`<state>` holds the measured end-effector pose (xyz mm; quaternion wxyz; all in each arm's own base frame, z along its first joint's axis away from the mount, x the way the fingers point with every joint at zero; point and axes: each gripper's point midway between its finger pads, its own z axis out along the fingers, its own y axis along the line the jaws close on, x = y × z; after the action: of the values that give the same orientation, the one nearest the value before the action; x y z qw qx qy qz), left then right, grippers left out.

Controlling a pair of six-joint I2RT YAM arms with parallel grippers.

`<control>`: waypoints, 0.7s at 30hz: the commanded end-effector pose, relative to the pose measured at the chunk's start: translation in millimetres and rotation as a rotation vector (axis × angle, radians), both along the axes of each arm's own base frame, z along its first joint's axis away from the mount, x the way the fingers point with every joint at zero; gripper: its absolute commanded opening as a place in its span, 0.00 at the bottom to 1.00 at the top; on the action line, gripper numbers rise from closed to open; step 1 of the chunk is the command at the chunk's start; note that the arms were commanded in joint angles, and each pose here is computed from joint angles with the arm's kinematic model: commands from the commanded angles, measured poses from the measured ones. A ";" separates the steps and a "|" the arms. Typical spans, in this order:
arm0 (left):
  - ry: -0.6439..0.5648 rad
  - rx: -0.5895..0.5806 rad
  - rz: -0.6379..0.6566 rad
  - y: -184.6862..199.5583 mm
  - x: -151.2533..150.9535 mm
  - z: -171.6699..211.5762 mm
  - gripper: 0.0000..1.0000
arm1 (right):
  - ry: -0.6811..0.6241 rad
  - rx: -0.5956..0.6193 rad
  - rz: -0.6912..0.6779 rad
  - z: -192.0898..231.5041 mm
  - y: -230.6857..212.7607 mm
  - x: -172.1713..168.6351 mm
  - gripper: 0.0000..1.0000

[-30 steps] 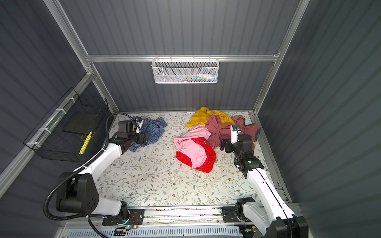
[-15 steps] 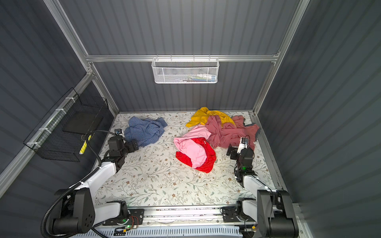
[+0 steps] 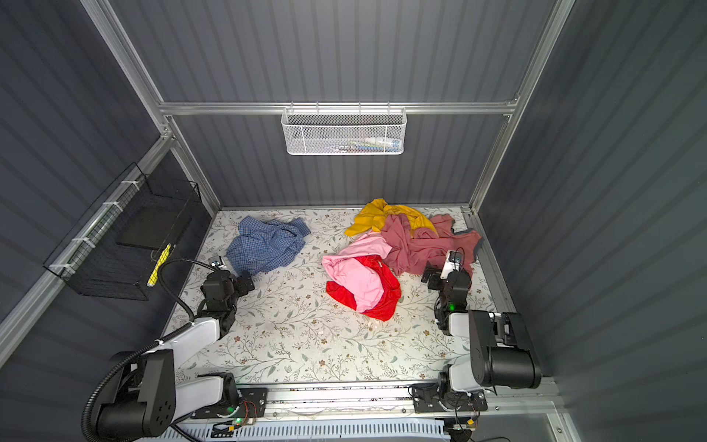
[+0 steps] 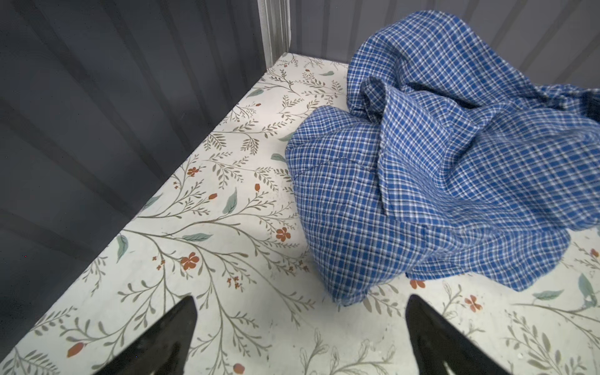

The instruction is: Pick out a specific cloth from the pile

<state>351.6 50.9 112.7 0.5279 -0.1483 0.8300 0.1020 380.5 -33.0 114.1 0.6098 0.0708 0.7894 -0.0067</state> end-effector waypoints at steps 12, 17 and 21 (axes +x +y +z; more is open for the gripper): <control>-0.123 0.043 -0.142 -19.3 31.7 -7.7 1.00 | -0.017 -0.007 0.027 6.0 3.6 4.5 0.99; -0.143 0.021 -0.216 -32.8 41.1 -32.3 1.00 | -0.020 -0.006 0.027 6.5 3.7 4.5 0.99; -0.032 0.016 -0.259 -40.0 62.3 -47.5 1.00 | -0.020 -0.007 0.025 6.1 3.0 4.2 0.99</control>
<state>389.8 21.0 45.6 0.5338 -0.0612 0.8417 0.0542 382.0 -30.1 116.0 0.6117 0.0638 0.7885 -0.0009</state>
